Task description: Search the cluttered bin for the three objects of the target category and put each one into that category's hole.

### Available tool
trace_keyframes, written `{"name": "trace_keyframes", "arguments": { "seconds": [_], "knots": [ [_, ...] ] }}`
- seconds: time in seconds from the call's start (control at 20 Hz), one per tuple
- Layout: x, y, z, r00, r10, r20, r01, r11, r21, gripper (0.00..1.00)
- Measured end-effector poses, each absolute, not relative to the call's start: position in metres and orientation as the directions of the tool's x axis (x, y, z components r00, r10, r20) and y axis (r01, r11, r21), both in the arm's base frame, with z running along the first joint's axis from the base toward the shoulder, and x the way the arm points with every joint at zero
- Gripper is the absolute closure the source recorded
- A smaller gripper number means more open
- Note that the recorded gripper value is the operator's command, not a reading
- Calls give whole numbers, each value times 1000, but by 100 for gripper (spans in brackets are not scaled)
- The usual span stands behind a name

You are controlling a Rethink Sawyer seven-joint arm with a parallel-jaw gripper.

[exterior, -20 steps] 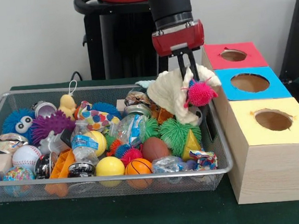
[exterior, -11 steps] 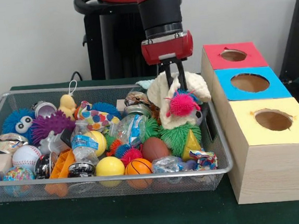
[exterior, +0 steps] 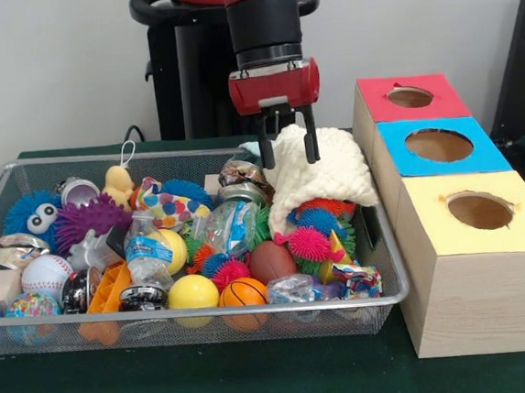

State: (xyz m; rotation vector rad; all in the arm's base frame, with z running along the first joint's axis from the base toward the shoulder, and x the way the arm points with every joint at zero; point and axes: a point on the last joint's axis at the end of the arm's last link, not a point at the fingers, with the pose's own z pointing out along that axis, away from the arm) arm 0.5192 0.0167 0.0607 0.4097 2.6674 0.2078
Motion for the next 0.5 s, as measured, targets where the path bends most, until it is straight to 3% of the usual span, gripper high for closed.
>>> {"name": "trace_keyframes", "arguments": {
  "seconds": [0.5],
  "knots": [
    [521,-5,78,-876,321,-360,277,946,170,0]
  ]
}}
